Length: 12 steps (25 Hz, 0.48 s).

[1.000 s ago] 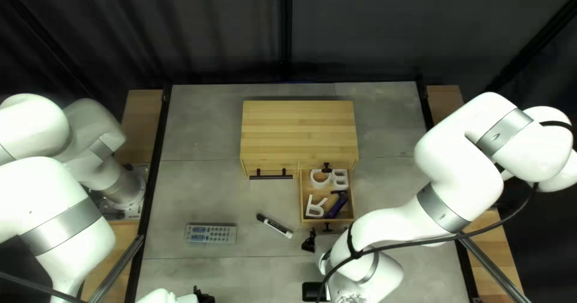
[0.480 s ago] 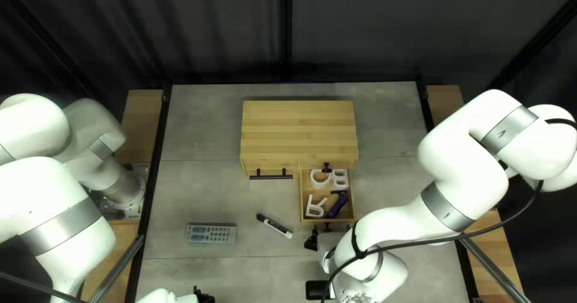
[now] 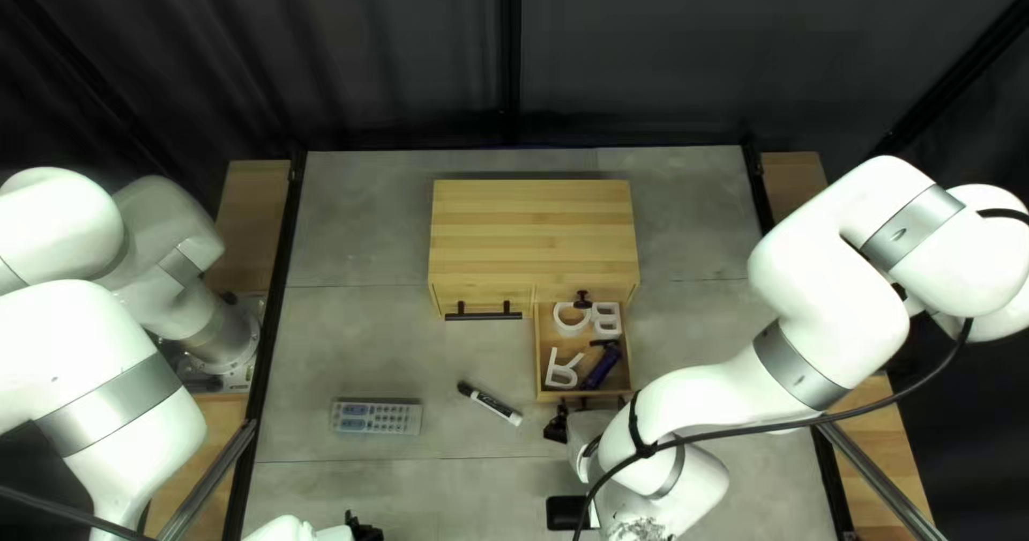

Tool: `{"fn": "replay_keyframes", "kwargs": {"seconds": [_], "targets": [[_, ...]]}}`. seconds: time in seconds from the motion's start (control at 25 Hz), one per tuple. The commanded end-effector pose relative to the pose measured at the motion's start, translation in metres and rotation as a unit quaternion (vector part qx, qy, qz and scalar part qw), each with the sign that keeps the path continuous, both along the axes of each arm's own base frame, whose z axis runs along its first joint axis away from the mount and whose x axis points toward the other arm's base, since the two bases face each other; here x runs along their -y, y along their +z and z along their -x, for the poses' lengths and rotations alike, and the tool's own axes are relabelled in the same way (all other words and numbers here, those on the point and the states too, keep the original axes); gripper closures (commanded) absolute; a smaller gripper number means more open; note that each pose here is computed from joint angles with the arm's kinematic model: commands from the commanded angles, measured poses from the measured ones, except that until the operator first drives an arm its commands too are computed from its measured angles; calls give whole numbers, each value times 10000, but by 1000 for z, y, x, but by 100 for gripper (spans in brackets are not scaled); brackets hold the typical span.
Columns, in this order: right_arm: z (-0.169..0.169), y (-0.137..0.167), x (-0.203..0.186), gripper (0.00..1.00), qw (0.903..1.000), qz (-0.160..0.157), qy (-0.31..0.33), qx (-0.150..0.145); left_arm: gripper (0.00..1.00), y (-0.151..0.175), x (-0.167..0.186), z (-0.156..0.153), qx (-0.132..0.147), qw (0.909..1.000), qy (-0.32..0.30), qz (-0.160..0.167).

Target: Open drawers and place objects into drawer and close

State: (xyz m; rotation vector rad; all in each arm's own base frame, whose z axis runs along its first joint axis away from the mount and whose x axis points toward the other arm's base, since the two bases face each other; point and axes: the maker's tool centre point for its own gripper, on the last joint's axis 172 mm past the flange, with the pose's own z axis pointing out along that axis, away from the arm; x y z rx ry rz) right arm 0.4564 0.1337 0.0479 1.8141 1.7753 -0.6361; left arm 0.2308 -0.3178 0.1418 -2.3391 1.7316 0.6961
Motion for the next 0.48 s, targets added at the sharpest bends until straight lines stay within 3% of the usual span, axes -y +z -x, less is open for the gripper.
{"fn": "replay_keyframes", "kwargs": {"seconds": [0.04,0.48], "targets": [[1,1,2,0,10000,12,3,9,0,0,0,0,0,10000,0,0],[4,4,7,0,10000,44,9,29,0,0,0,0,0,10000,0,0]]}}
